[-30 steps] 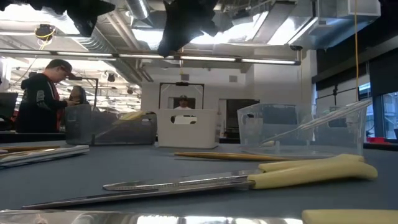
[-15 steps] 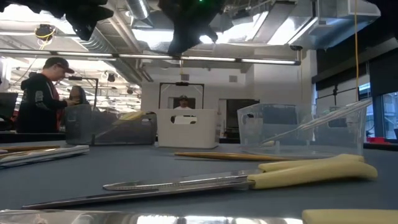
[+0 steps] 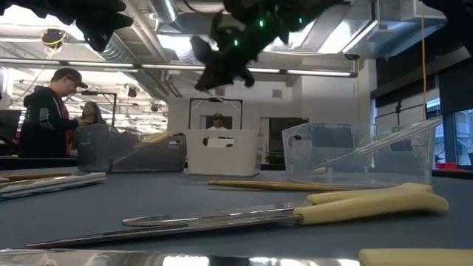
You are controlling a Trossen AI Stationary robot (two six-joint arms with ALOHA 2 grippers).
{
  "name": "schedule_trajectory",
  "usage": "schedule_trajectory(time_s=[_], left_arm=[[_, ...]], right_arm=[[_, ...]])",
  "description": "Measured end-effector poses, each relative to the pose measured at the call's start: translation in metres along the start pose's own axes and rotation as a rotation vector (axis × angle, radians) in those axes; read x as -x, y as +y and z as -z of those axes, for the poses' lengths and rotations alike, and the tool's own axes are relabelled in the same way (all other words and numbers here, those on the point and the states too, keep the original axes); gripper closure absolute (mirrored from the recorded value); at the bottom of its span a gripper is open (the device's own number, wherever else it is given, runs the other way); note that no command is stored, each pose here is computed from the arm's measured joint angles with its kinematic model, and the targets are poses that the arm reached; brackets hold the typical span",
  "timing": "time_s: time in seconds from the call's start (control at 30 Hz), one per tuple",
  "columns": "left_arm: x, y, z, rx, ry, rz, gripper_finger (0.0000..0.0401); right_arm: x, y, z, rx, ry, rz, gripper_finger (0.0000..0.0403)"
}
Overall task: Sort silverware by color (type)
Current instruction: Put the middle left gold knife into the white bin
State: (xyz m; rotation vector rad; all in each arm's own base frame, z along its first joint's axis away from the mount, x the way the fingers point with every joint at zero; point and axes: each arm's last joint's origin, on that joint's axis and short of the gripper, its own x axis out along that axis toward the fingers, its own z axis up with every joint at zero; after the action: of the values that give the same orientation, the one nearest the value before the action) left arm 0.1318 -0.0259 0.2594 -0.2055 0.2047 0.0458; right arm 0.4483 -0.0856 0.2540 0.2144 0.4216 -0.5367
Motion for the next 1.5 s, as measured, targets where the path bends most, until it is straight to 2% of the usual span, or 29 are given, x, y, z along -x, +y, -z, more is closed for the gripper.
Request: schedule_trajectory(time_s=[0.13,0.27,0.4,0.6,0.87,1.5], left_arm=[[0.000,0.000,0.000,0.000,0.001,0.000,0.0278],[0.000,0.000,0.000,-0.001,0.002,-0.001,0.0278],[0.000,0.000,0.000,-0.001,0.002,-0.001,0.0278],[0.000,0.000,0.000,-0.001,0.002,-0.001,0.0278],[0.000,0.000,0.000,-0.003,0.002,-0.001,0.0278],[0.000,0.000,0.000,-0.004,0.002,-0.001,0.0278]], right_arm=[[-0.008,-0.013,0.011,-0.096,-0.083,0.001,0.0398],[-0.013,-0.024,0.028,-0.178,-0.102,0.015,0.0398],[-0.015,-0.029,0.047,-0.179,-0.087,0.072,0.0398],[-0.015,-0.034,0.067,-0.211,-0.110,0.061,0.0398],[-0.014,-0.040,0.091,-0.192,-0.058,0.079,0.0398],[-0.013,-0.042,0.097,-0.187,-0.044,0.084,0.0393]])
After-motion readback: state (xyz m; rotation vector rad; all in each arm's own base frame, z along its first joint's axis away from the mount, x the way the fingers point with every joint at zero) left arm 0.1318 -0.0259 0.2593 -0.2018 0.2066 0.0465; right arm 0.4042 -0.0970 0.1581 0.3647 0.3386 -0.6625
